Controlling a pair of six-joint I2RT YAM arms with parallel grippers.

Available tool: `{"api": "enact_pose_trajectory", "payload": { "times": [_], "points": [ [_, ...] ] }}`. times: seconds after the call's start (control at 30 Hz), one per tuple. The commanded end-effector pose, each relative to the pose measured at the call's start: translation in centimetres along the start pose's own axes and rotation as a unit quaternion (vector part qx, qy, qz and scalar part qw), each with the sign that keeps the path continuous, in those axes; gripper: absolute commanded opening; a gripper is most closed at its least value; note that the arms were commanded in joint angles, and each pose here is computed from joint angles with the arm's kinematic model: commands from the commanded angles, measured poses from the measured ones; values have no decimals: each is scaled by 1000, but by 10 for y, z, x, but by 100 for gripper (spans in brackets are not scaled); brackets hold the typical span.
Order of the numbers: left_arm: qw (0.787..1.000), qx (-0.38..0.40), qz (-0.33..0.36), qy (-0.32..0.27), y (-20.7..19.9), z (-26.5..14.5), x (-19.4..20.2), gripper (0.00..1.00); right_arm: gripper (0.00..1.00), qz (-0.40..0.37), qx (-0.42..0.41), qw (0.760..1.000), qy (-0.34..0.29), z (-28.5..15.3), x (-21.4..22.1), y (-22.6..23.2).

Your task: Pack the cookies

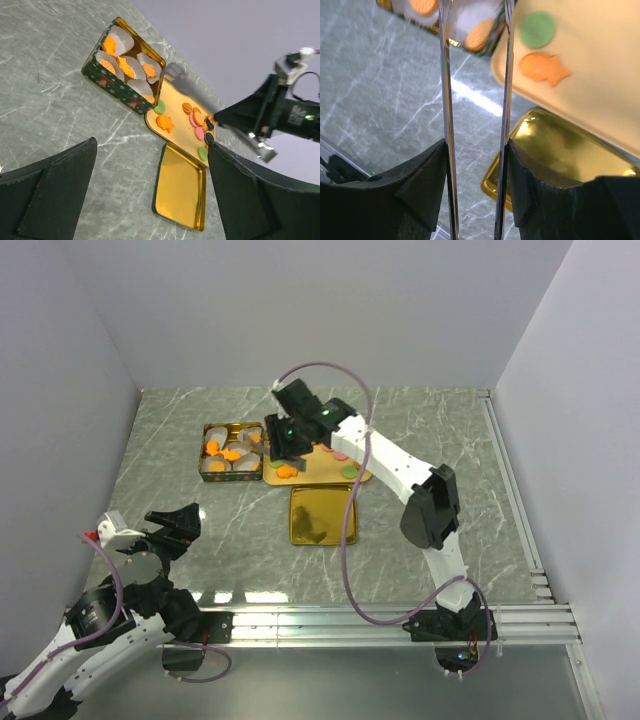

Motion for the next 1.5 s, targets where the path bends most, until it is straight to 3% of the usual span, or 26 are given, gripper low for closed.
{"api": "enact_pose_trajectory", "payload": {
  "times": [0.0, 0.33, 0.63, 1.2, 1.47],
  "points": [
    [1000, 11, -20, -4, -7, -3, -8, 99, 56, 34, 31, 993, -107, -64, -47, -40],
    [1000, 18, -25, -3, -8, -5, -9, 98, 56, 107, 162, 977, -88, -97, -10, -176],
    [1000, 17, -25, -3, -7, -5, -9, 98, 56, 228, 224, 947, -36, -93, 74, -274],
    [1000, 16, -24, -1, -7, -4, -7, 98, 57, 349, 249, 901, 67, -60, 202, -324],
    [999, 20, -33, 0, -7, -5, -8, 99, 68, 384, 248, 878, 141, -44, 240, -313]
  ]
}}
Point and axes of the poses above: each gripper's point midway between its finger pads, its own z axis out along the fingers, its own y axis along the line the jaws close on, x = y × z, the point moved 4 cm from there along -z, back along the fingers, and after that the axes turned 15 degrees about -z, right-handed, at the moved point
